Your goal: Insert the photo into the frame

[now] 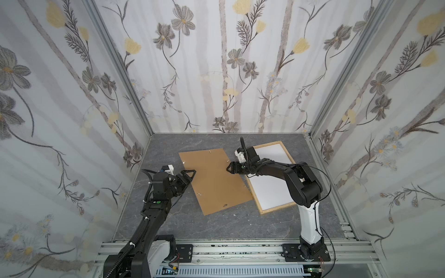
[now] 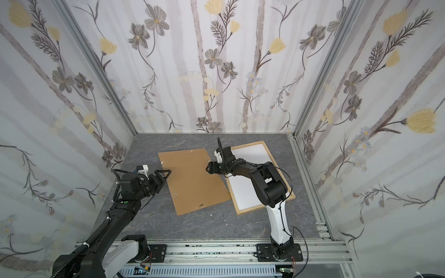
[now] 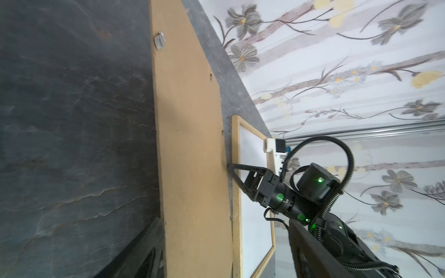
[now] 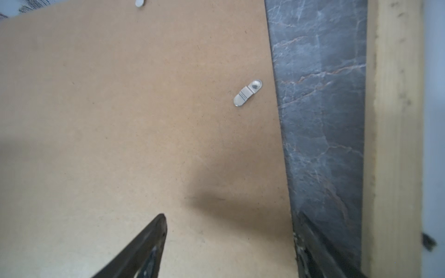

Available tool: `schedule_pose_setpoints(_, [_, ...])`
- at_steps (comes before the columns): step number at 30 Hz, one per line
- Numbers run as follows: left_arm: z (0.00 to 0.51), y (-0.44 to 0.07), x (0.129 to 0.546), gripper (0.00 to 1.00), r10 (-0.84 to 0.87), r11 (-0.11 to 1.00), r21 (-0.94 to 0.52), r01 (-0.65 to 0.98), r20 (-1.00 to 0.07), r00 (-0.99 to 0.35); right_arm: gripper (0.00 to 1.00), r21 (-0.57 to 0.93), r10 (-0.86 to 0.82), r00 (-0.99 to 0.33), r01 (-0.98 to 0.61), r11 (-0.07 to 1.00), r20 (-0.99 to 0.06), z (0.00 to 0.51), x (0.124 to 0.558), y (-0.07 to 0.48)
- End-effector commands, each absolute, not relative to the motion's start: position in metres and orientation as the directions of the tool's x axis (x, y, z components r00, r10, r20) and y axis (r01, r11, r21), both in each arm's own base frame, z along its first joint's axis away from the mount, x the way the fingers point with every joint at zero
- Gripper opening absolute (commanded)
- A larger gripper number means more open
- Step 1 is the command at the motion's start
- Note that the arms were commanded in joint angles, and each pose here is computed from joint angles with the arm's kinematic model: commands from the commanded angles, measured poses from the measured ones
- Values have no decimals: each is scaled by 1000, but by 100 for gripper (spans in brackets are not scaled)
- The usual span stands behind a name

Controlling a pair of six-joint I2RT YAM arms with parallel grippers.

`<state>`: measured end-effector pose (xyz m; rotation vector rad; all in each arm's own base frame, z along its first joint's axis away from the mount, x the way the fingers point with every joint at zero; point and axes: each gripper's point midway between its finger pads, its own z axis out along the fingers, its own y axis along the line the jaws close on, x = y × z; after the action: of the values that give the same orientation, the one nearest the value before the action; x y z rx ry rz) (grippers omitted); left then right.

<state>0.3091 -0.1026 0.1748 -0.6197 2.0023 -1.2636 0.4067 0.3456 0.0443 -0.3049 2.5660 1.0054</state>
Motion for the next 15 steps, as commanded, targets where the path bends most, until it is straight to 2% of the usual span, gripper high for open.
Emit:
schedule_pose_setpoints(1, [204, -140, 284, 80, -550, 271, -957, 101, -240, -800, 79, 830, -246, -957, -262, 492, -157, 59, 334, 377])
schedule_pose_setpoints(8, [203, -140, 283, 82, -539, 271, -956, 109, -244, -806, 78, 833, -251, -954, -269, 483, -163, 64, 342, 380])
schedule_pose_setpoints(10, [200, -136, 284, 86, -540, 301, -949, 95, -252, -803, 78, 830, -247, -955, -270, 488, -165, 65, 342, 380])
schedule_pose_setpoints(13, [191, -126, 284, 99, -546, 380, -924, 41, -260, -796, 78, 822, -232, -958, -266, 504, -167, 63, 347, 373])
schedule_pose_setpoints(15, [188, -119, 284, 100, -548, 417, -909, 17, -266, -793, 78, 814, -218, -962, -255, 521, -162, 60, 351, 367])
